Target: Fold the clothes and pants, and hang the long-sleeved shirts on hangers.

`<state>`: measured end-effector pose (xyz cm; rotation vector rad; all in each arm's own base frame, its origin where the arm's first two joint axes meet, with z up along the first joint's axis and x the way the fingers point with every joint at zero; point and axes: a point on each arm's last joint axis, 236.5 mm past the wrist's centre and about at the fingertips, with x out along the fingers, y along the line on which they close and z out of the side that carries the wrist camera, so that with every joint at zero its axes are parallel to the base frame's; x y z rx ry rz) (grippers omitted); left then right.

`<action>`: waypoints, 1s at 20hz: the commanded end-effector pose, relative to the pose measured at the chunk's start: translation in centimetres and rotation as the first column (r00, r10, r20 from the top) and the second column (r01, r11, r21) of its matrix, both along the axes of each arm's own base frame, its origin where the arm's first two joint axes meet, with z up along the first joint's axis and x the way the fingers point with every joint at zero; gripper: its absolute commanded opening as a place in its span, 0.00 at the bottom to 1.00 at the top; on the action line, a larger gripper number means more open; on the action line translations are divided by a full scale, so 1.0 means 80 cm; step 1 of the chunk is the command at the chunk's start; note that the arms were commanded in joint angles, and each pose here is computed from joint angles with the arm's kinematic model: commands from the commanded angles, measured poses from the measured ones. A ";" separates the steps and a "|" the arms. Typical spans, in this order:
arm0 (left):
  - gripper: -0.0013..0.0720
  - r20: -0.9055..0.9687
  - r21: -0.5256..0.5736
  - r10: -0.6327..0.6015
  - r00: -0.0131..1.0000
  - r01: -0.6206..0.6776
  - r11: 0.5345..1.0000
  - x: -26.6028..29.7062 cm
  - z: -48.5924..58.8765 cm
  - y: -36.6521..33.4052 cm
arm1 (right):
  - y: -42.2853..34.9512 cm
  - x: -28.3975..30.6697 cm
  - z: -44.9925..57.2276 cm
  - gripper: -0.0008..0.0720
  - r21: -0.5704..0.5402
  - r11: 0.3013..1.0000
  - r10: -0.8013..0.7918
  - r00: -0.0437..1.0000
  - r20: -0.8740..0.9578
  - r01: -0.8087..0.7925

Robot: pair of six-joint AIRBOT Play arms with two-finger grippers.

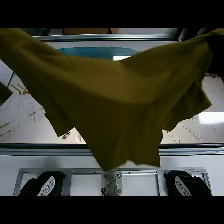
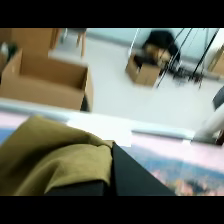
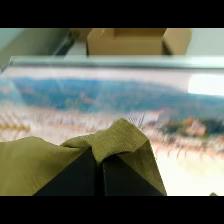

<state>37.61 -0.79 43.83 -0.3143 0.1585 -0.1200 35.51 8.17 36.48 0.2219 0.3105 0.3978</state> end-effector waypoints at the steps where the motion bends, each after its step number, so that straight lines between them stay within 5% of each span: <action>1: 0.04 -0.301 -0.035 -0.029 0.953 0.020 0.999 0.075 -0.142 0.003 | 0.019 0.054 -0.115 0.03 -0.042 0.997 0.056 0.960 -0.276 -0.070; 3: 0.04 -0.430 -0.062 -0.052 0.901 0.027 0.998 0.111 -0.230 -0.003 | 0.011 0.104 -0.187 0.05 -0.088 0.995 0.019 0.926 -0.378 -0.056; 4: 0.04 -0.477 -0.076 -0.061 0.877 0.028 0.997 0.124 -0.266 -0.008 | 0.009 0.127 -0.215 0.27 -0.078 0.996 0.009 0.913 -0.409 -0.045; 5: 0.04 -0.517 -0.084 -0.067 0.853 0.027 0.996 0.135 -0.298 -0.010 | 0.007 0.147 -0.239 0.68 -0.060 0.998 0.000 0.902 -0.431 -0.029; 6: 0.04 -0.555 -0.096 -0.074 0.828 0.025 0.995 0.143 -0.324 -0.013 | 0.005 0.161 -0.254 0.82 -0.048 0.999 -0.007 0.898 -0.439 -0.015; 14: 0.04 -0.484 -0.068 -0.106 0.869 0.084 0.994 0.165 -0.254 -0.028 | -0.006 0.152 -0.170 0.82 -0.106 0.994 -0.029 0.972 -0.232 0.005; 20: 0.04 -0.500 -0.057 -0.316 0.806 0.334 0.941 0.125 -0.256 -0.176 | -0.028 0.126 -0.114 0.82 -0.199 0.978 -0.087 0.990 -0.107 0.064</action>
